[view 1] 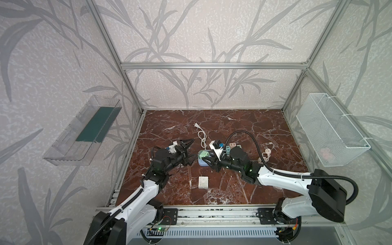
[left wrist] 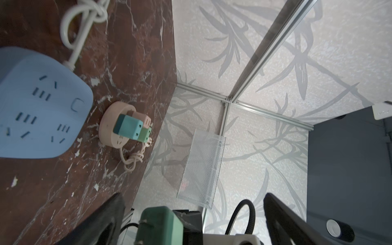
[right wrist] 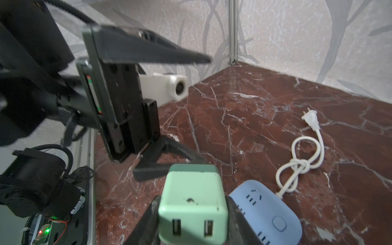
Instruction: Insert the plug
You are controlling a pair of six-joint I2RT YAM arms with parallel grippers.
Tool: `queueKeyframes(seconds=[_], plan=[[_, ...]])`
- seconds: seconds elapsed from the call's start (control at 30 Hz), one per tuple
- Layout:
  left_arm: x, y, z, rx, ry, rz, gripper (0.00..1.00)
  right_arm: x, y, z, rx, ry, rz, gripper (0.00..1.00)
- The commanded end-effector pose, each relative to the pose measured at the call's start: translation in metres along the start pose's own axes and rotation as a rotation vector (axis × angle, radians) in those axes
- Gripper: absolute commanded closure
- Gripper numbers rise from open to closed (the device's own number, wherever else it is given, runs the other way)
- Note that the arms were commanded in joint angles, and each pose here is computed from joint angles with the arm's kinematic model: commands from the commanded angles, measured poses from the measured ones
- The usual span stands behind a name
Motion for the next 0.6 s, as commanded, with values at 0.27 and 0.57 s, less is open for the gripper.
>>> queueKeyframes(seconds=[0.27, 0.57], plan=[[-0.01, 0.074, 0.038, -0.278, -0.713, 0.626, 0.01, -0.027, 0.009, 0.016, 0.297, -0.228, -0.226, 1.0], [0.009, 0.124, 0.055, -0.489, -0.972, 0.967, 0.05, -0.051, -0.002, 0.021, 0.569, -0.343, -0.445, 1.0]])
Point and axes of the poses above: each gripper's point midway between its finger pads, its own y axis back along the fingers, its own x axis along the line the jaws close on, z = x × y, the point moved 1 cm from there along y, back along the fingers, and after that the axes turned 8 degrees about y, right-handed, at the moved point
